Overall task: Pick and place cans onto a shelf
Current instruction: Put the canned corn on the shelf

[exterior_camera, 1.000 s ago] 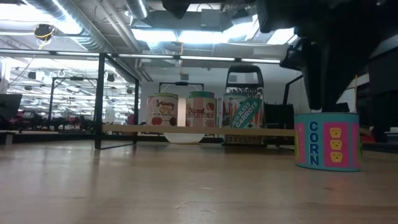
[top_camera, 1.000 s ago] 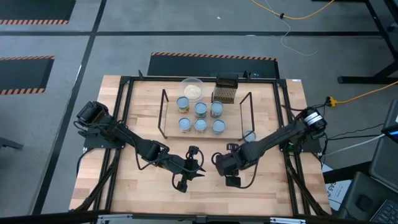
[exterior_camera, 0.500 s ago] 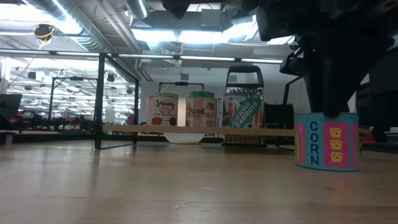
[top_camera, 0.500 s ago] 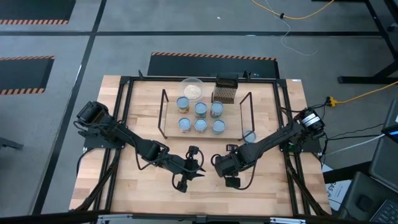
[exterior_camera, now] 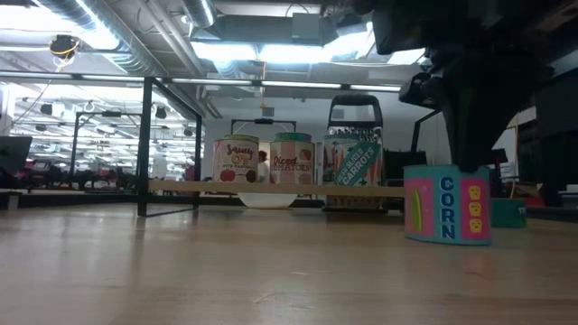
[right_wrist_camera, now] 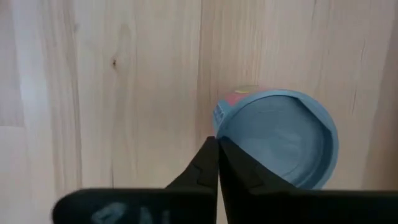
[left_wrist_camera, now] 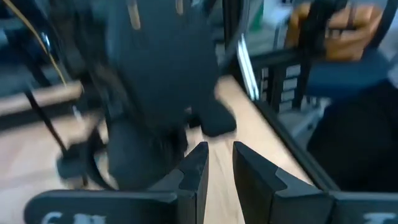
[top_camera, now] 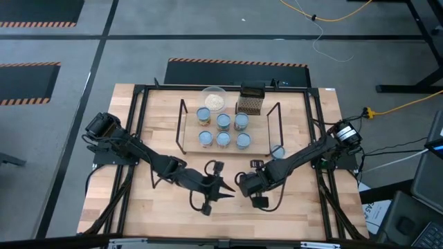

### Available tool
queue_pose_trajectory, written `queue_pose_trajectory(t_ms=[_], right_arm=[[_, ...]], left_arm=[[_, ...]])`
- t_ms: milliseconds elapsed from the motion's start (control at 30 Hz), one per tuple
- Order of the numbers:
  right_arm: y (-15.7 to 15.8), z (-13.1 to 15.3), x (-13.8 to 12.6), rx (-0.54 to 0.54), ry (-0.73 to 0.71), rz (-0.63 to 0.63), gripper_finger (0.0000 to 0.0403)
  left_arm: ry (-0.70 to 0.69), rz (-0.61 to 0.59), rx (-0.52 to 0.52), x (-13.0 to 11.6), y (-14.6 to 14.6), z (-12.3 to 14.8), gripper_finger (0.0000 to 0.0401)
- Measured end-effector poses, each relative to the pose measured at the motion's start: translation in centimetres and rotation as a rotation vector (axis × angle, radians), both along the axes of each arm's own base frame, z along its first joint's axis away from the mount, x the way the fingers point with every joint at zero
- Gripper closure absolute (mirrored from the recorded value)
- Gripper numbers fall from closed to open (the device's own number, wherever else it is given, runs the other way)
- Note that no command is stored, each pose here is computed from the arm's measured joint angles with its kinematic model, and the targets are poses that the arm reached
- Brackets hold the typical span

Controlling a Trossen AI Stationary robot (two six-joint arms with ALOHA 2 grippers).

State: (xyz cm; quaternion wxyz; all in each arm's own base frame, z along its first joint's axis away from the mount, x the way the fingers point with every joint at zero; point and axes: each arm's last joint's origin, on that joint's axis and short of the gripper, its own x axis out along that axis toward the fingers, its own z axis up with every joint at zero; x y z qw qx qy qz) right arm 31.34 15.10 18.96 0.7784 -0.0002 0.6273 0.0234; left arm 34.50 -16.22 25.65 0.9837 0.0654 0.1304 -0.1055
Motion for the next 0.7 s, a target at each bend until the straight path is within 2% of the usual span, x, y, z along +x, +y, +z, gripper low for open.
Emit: queue_pose_trajectory(t_ms=[133, 267, 500, 700], right_arm=[[-0.2, 0.8, -0.3, -0.004, -0.011, 0.036, 0.0400], [-0.6, 2.6, -1.3, -0.003, -0.022, 0.059, 0.0401], [-2.4, 7.2, -4.6, -0.025, -0.036, 0.151, 0.0402], [-5.4, 10.9, -6.4, -0.102, -0.168, 0.229, 0.0402]], left_arm=[[-0.114, -0.003, 0.022, 0.4, 0.3, 1.0, 0.0335], [-0.145, 0.011, 0.044, 0.3, 1.2, 2.0, 0.0335], [-0.152, 0.037, 0.044, 0.2, 2.2, 2.8, 0.0335], [-0.125, 0.035, 0.048, 0.2, 2.2, 2.5, 0.0335]])
